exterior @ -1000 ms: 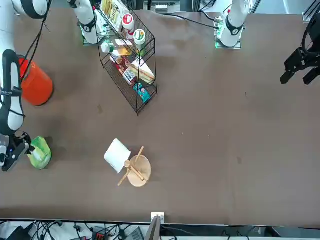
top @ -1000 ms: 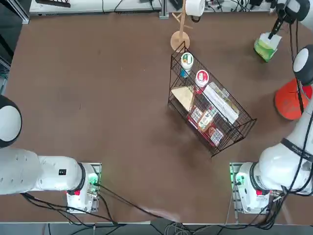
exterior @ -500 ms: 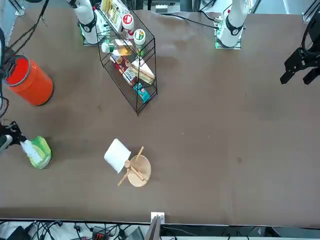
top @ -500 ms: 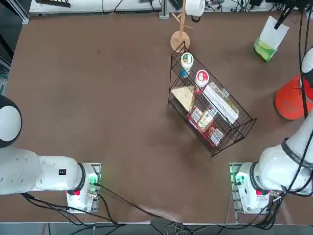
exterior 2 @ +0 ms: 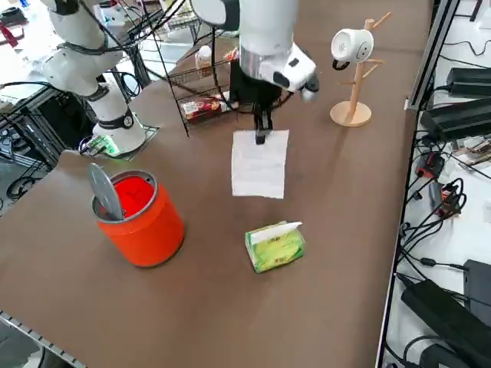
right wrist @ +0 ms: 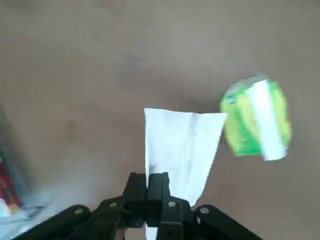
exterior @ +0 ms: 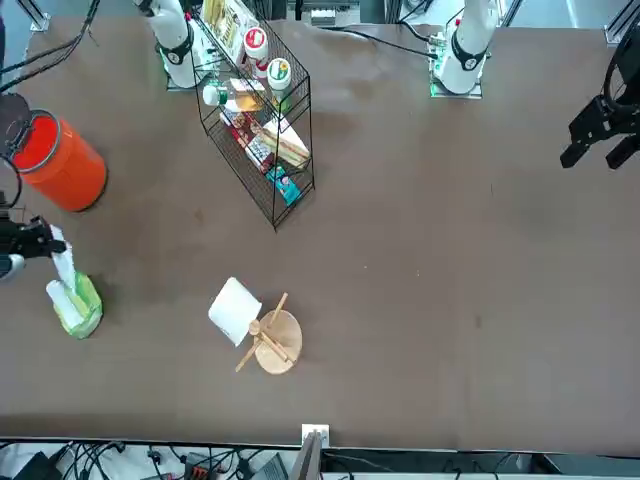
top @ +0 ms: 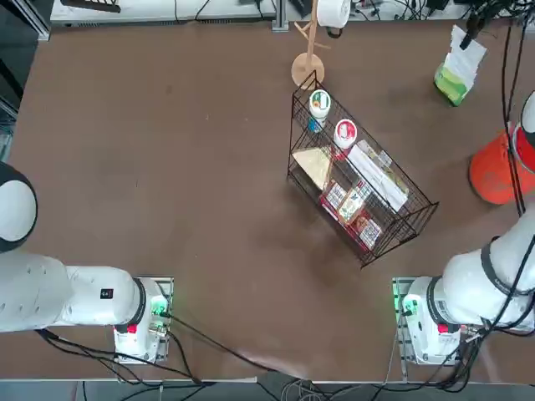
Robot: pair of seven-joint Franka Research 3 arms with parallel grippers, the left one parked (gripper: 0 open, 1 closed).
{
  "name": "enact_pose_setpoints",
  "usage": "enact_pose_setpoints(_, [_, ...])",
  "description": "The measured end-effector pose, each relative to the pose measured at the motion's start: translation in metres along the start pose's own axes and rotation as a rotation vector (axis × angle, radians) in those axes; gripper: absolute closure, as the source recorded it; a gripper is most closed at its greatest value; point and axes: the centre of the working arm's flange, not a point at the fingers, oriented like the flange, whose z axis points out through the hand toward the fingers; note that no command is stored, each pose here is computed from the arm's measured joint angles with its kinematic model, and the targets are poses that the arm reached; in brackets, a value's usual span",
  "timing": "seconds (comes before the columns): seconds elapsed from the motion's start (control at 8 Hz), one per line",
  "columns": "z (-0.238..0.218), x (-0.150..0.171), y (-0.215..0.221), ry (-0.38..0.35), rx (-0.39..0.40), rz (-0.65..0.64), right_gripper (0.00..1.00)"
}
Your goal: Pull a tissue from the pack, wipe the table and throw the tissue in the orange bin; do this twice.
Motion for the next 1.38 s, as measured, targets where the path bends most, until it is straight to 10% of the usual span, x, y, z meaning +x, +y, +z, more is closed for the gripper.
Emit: enact_pose_setpoints(1.38, [0.118,0.036,-0.222,-0.003,0.028,0.599,0.99])
